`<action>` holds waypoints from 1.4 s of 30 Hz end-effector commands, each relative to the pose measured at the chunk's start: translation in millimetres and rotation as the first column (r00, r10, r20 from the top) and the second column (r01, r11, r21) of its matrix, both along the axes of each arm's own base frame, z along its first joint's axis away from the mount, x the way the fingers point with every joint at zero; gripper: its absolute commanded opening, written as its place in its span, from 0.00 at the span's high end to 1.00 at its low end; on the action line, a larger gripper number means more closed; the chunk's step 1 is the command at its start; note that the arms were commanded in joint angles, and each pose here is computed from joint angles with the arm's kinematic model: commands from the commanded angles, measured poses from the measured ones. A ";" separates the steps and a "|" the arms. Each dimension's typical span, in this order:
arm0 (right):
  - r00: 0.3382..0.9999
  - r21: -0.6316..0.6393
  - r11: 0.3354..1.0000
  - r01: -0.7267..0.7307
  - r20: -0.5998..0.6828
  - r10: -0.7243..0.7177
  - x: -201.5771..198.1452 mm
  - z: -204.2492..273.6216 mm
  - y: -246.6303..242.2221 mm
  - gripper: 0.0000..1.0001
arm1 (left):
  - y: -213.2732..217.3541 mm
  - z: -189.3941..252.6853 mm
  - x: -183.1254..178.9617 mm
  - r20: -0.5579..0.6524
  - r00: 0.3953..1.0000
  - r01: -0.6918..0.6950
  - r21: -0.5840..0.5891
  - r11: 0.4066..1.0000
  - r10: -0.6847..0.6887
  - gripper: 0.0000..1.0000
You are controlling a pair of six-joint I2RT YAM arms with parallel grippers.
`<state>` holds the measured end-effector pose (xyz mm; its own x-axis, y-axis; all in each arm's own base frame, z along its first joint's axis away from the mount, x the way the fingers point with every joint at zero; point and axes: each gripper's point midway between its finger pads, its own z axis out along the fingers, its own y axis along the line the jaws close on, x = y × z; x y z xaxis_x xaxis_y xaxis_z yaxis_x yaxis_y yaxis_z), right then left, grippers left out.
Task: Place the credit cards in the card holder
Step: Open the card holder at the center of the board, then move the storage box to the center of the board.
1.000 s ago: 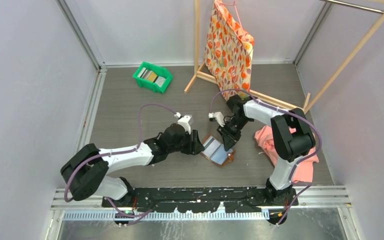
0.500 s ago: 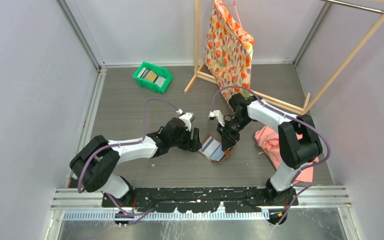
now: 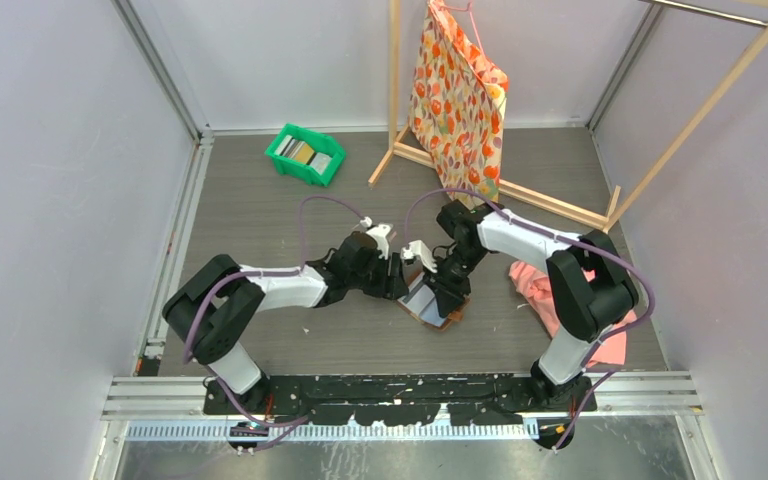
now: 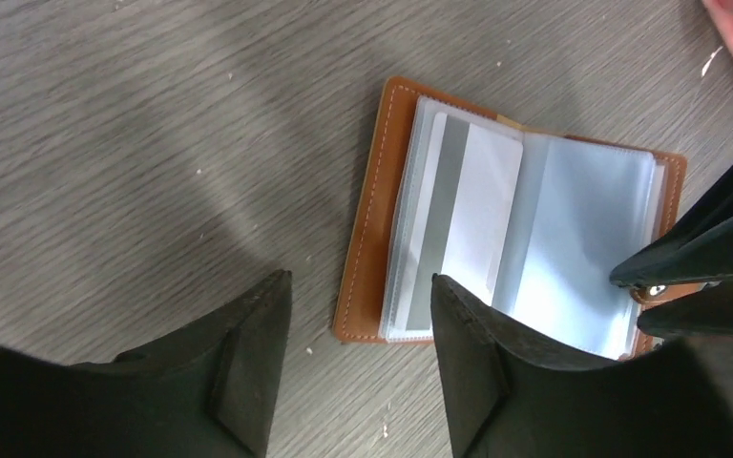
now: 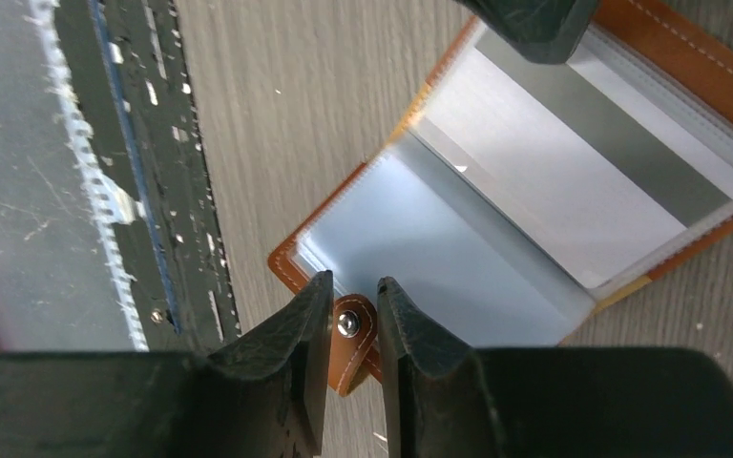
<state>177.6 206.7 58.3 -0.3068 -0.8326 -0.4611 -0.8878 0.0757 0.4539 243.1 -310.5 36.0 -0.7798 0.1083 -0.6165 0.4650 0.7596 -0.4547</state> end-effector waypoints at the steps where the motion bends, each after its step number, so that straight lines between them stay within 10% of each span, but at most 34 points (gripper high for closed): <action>1: 0.998 -0.100 0.995 0.025 0.057 -0.019 13.2 -14.2 -10.6 0.71 | -15.0 -2.9 0.5 -0.052 0.999 0.000 -0.069 0.998 -0.004 0.46; 11: 0.984 -0.232 0.964 0.127 0.150 -0.093 38.2 -26.9 -27.8 0.71 | -13.3 -10.7 -36.9 -0.218 0.976 -0.075 -0.215 0.974 0.027 0.61; 24: 0.985 -0.039 0.989 0.143 0.106 -0.138 32.0 19.9 -4.2 0.65 | -19.2 9.7 -77.7 -0.222 0.975 -0.081 -0.274 0.958 0.019 0.64; 37: 0.960 -0.006 0.969 0.248 -0.135 -0.247 32.2 16.2 -13.9 0.65 | 0.9 69.4 -58.8 0.102 0.994 0.008 -0.298 0.955 0.024 0.47; 42: 0.943 0.030 0.971 0.237 -0.246 -0.222 24.0 21.0 -23.2 0.65 | -32.2 99.2 -48.9 0.218 0.973 0.152 -0.371 0.916 -0.074 0.56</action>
